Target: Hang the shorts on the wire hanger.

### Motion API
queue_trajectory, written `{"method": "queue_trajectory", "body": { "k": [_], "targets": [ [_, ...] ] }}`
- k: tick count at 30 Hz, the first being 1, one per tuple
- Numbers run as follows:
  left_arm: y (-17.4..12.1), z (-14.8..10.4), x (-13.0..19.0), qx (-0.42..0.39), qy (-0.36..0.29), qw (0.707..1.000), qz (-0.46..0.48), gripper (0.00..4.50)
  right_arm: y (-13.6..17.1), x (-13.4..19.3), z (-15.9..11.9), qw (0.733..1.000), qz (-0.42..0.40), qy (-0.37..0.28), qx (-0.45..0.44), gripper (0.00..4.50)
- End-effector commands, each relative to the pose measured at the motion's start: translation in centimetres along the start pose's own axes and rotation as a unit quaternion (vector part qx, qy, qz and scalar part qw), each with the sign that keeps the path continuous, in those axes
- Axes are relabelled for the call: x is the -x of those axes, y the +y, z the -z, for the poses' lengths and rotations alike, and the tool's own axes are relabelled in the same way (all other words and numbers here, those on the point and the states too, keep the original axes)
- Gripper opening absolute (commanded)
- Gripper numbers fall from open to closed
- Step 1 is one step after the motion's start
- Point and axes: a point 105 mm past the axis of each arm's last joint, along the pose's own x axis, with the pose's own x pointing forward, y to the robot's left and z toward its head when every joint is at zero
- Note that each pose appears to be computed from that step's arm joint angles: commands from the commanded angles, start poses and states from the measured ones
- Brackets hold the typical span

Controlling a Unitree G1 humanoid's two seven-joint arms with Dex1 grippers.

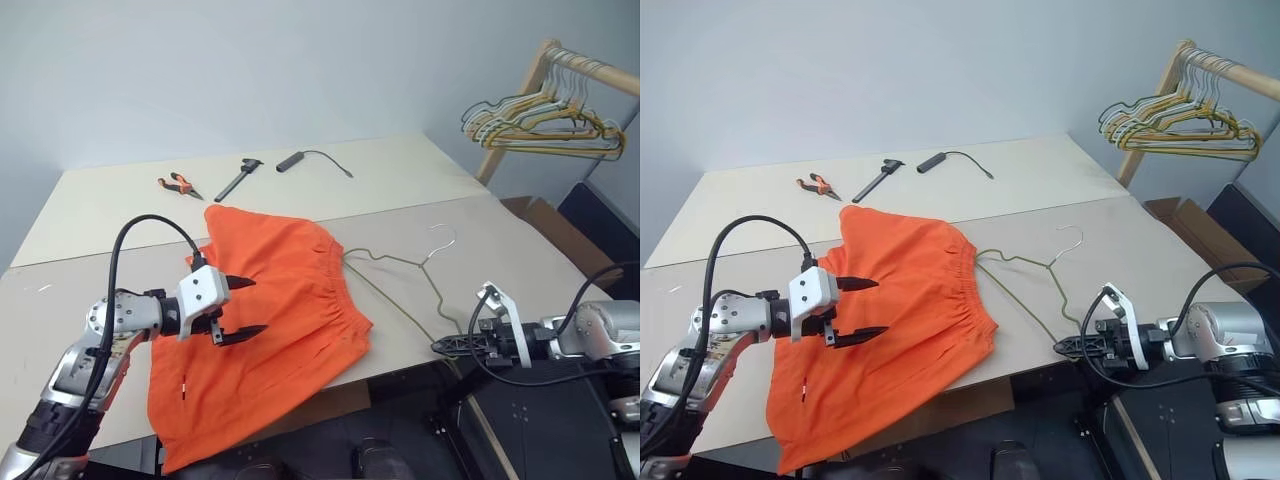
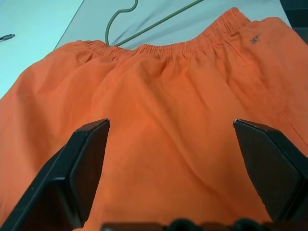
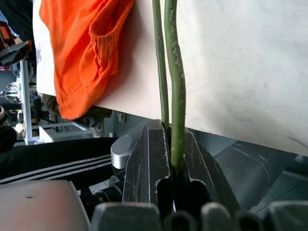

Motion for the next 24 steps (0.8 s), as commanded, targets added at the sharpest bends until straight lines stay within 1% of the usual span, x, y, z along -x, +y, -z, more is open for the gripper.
{"method": "queue_trajectory", "body": {
  "k": [1,7,13,19,24],
  "targets": [
    [0.4,-1.1,0.2,-0.022,-0.007,1.0,-0.011,4.47,1.4,0.1,-1.1,0.999,-0.03,-0.013,0.016,0.0],
    [0.4,-0.6,0.2,-0.03,0.006,0.999,-0.01,4.47,0.9,0.1,-0.3,1.0,-0.026,0.003,0.004,0.0],
    [0.3,-0.9,0.1,-0.027,-0.001,1.0,-0.01,4.47,0.4,0.1,-0.5,1.0,-0.017,-0.003,-0.001,0.0],
    [0.4,-0.8,0.1,-0.028,0.001,1.0,-0.013,4.47,1.5,0.1,-0.5,0.998,-0.056,0.0,0.006,0.0],
    [0.3,-0.5,0.0,-0.031,0.007,0.999,-0.012,4.47,2.3,-0.1,-0.3,0.996,-0.085,0.018,0.017,0.0]
  ]
}}
